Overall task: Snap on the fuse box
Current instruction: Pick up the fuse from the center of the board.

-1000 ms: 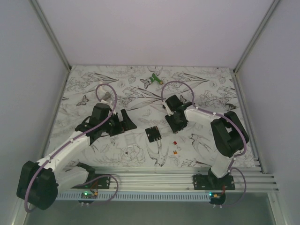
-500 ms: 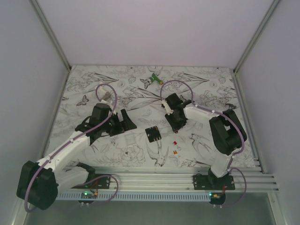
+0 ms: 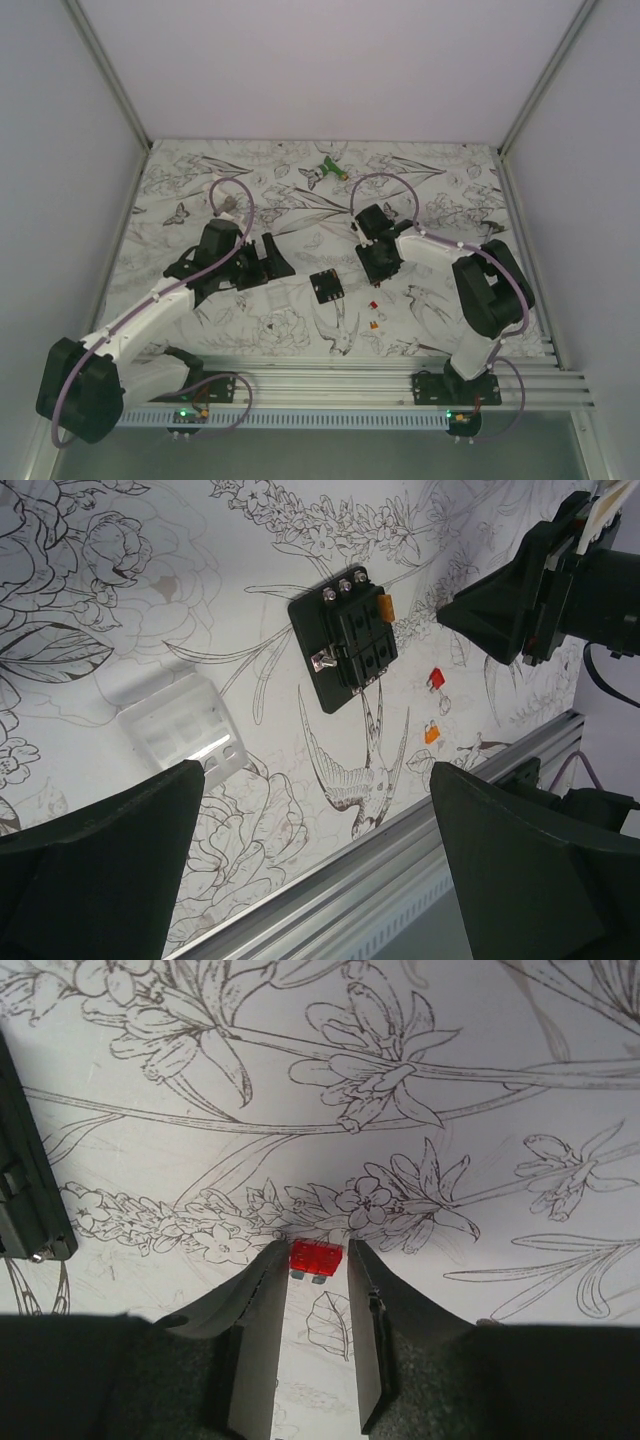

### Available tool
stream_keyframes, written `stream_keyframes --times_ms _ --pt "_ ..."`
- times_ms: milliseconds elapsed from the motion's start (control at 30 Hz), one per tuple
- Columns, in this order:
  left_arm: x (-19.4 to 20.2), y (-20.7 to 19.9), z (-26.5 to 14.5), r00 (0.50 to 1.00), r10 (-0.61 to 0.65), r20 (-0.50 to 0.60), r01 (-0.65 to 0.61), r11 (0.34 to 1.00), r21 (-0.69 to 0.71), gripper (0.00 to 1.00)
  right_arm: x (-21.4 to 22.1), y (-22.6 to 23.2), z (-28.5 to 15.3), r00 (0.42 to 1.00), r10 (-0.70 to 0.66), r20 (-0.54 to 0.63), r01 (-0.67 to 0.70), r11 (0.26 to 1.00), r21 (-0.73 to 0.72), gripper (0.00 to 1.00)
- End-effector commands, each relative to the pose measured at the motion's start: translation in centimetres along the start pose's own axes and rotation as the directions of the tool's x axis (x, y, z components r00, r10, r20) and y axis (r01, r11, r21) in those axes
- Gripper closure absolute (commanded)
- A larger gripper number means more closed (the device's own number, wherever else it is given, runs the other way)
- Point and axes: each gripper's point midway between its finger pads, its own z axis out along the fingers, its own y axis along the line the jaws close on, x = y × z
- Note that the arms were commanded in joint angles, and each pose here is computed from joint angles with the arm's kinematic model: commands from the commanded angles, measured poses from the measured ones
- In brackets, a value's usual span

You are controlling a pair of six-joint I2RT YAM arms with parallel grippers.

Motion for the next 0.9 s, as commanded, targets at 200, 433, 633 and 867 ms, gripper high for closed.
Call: stream_keyframes --times_ms 200,433,633,867 --pt "-0.2 -0.5 0.0 1.0 0.018 -0.002 -0.018 1.0 0.003 0.0 0.7 -0.1 -0.2 0.991 0.136 0.008 -0.136 0.988 0.071 0.59" --pt "-0.3 -0.6 0.3 1.0 0.02 -0.014 -0.02 1.0 0.003 0.0 1.8 0.2 0.3 0.981 0.192 -0.034 -0.189 0.979 0.079 0.63" --pt "-0.2 -0.6 0.3 1.0 0.022 -0.016 -0.022 1.0 0.003 0.0 2.4 0.0 0.5 0.973 0.229 -0.041 -0.224 0.969 0.1 0.68" --pt "-0.1 -1.0 0.4 1.0 0.024 -0.019 -0.024 1.0 0.015 0.0 1.0 0.2 -0.3 0.97 0.241 0.03 -0.242 0.967 0.074 0.78"
